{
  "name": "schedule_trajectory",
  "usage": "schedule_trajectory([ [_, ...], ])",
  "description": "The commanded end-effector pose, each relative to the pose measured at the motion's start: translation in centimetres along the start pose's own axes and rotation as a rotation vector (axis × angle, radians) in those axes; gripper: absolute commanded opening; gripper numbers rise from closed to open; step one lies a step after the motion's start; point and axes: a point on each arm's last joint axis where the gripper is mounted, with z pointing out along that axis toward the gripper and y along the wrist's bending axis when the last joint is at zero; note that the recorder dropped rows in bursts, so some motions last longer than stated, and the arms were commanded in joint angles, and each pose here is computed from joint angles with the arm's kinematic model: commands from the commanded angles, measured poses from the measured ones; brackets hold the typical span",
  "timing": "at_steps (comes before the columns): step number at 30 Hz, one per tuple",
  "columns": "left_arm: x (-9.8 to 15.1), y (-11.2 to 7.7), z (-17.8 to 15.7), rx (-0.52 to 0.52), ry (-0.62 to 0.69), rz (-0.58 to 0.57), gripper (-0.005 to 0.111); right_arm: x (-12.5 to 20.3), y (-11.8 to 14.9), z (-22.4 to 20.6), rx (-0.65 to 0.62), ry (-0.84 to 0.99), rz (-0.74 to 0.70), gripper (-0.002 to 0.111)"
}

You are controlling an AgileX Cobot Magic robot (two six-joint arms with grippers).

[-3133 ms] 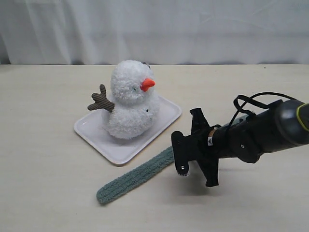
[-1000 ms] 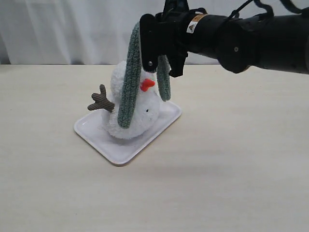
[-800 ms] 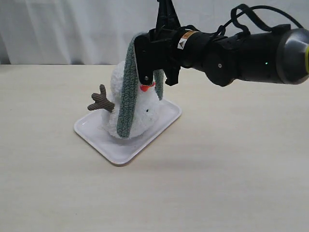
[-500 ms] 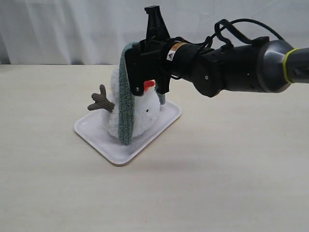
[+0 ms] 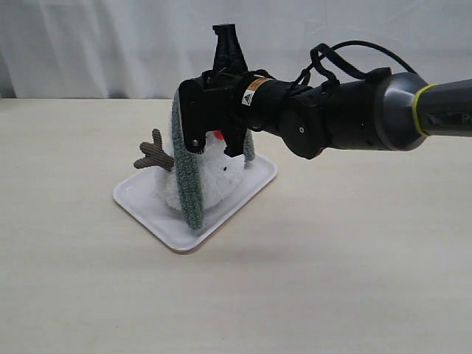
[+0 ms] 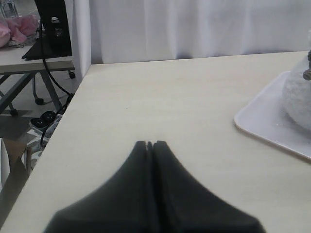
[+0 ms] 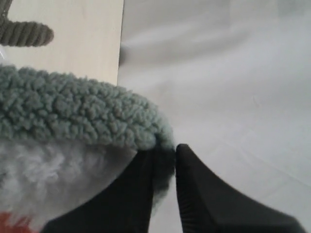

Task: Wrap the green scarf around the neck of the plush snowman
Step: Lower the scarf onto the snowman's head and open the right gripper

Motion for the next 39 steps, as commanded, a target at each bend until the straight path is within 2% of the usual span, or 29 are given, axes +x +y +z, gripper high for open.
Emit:
schedule_trajectory([
  [1,0.0,0.0,0.0,-0.001,-0.010,-0.002,0.000,0.0,-0.1,0.0,0.012,-0.001,0.104,0.033],
  [3,0.0,0.0,0.0,-0.001,-0.010,-0.002,0.000,0.0,-0.1,0.0,0.012,-0.001,0.170,0.041],
  [7,0.0,0.0,0.0,-0.001,-0.010,-0.002,0.000,0.2,-0.1,0.0,0.011,0.020,0.422,0.053],
  [11,0.0,0.0,0.0,-0.001,-0.010,-0.002,0.000,0.5,0.4,0.0,-0.029,0.067,0.584,0.053],
  [17,0.0,0.0,0.0,-0.001,-0.010,-0.002,0.000,0.3,0.8,0.0,-0.154,0.103,0.715,0.053],
  [24,0.0,0.0,0.0,-0.001,-0.010,-0.002,0.000,-0.7,-0.4,0.0,-0.257,0.088,0.893,0.053],
  [29,0.0,0.0,0.0,-0.001,-0.010,-0.002,0.000,-1.1,-1.3,0.0,-0.310,0.076,0.967,0.053],
  [33,0.0,0.0,0.0,-0.001,-0.010,-0.002,0.000,0.1,-1.4,-0.1,-0.320,0.110,1.037,0.053],
  [39,0.0,0.0,0.0,-0.001,-0.010,-0.002,0.000,2.5,-0.9,-0.6,-0.404,0.180,1.124,0.053],
])
